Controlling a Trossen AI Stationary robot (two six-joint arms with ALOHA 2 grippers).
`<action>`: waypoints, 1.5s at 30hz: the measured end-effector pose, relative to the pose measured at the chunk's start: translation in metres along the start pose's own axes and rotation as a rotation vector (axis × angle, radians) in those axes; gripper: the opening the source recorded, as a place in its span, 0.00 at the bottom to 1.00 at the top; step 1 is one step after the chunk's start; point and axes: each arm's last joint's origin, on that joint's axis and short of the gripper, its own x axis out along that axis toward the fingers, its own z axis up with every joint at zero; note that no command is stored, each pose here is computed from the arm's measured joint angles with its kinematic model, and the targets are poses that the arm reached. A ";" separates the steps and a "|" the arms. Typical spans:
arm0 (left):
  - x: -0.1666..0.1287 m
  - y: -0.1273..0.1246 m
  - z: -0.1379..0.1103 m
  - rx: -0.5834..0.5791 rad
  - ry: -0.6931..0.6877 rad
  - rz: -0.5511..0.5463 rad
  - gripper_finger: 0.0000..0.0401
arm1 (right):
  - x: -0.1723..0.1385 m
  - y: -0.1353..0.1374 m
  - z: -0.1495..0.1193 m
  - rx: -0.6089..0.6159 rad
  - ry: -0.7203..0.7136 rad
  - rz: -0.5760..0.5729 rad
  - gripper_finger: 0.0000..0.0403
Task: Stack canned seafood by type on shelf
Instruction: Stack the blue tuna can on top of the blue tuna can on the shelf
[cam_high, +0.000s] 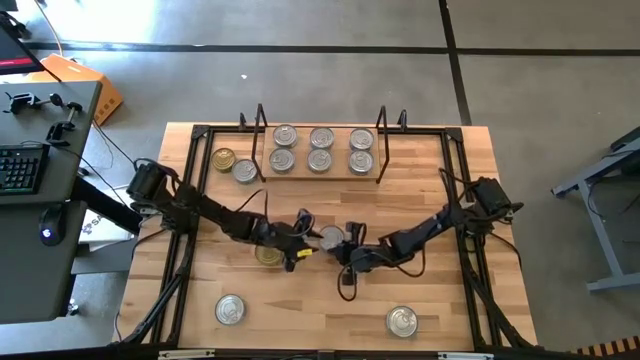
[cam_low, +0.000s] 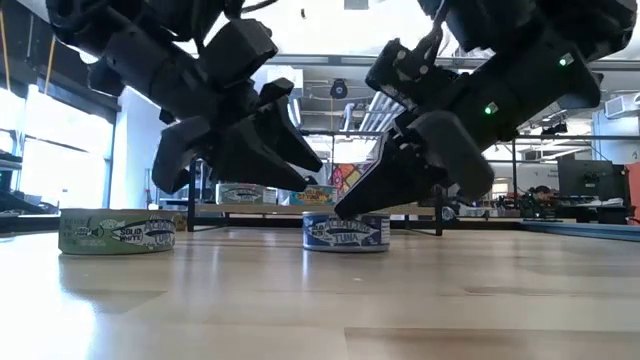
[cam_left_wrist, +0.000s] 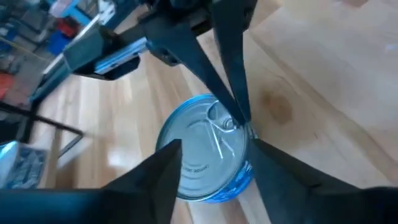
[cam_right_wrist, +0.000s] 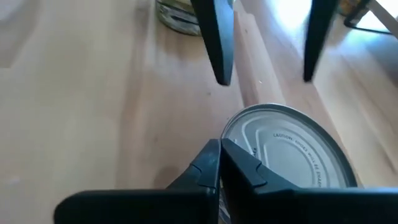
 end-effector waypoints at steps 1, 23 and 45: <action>0.001 0.001 -0.001 -0.006 -0.007 -0.021 0.48 | -0.001 0.002 0.000 0.000 -0.006 0.004 0.00; 0.027 -0.017 -0.019 0.052 -0.043 -0.125 0.14 | -0.012 0.022 0.010 0.004 -0.125 0.048 0.00; -0.003 0.002 0.020 -0.233 -0.218 -0.205 0.00 | -0.062 0.044 0.031 -0.227 -0.214 0.018 0.44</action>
